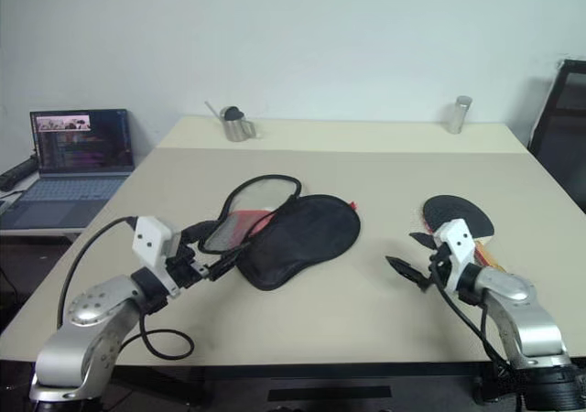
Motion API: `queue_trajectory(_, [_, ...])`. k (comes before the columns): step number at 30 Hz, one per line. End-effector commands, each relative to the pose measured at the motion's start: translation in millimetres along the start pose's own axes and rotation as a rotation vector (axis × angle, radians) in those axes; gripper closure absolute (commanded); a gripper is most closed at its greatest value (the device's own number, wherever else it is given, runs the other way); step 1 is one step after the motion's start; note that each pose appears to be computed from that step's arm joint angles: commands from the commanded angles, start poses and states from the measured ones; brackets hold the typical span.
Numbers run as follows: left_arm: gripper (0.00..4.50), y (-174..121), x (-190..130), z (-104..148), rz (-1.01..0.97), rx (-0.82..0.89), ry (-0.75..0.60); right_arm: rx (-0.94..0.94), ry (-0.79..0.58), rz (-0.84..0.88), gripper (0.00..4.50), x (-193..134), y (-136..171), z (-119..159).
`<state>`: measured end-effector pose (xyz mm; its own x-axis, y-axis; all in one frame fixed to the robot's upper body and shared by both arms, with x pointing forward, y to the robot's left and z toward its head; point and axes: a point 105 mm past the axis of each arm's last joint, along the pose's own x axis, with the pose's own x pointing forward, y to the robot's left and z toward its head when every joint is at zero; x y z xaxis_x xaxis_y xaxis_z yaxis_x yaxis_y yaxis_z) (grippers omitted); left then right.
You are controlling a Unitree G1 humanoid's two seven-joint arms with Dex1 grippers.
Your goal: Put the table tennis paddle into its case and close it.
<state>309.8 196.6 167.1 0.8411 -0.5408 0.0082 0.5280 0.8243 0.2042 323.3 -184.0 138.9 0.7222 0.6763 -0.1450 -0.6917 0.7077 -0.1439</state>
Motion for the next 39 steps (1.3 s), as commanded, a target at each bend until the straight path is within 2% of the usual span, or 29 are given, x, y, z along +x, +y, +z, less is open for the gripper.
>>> queue_trajectory(1, [0.0, 4, 0, 6, 0.012, 0.047, -0.024, -0.038, -0.004, 0.005, 0.13, -5, -4, 8])
queue_trajectory(4, [0.0, 10, 0, 1, 0.035, 0.059, -0.005, -0.037, -0.03, -0.013, 0.13, -3, -4, 16])
queue_trajectory(7, [0.0, 7, 3, -4, -0.014, 0.027, 0.011, -0.062, -0.049, 0.011, 0.13, -3, 2, 32])
queue_trajectory(15, [0.0, 0, 5, -15, -0.099, -0.014, 0.026, -0.069, -0.065, 0.036, 0.13, -9, 13, 50])
queue_trajectory(26, [0.0, 4, -23, -37, -0.183, -0.108, 0.161, -0.11, -0.118, 0.284, 0.13, 8, 51, 82])
queue_trajectory(32, [0.0, 23, -23, -48, -0.122, -0.164, 0.192, -0.171, -0.11, 0.344, 0.13, 10, 59, 83])
queue_trajectory(39, [0.0, 13, -10, -63, -0.166, -0.228, 0.243, -0.175, -0.131, 0.333, 0.13, 15, 62, 81])
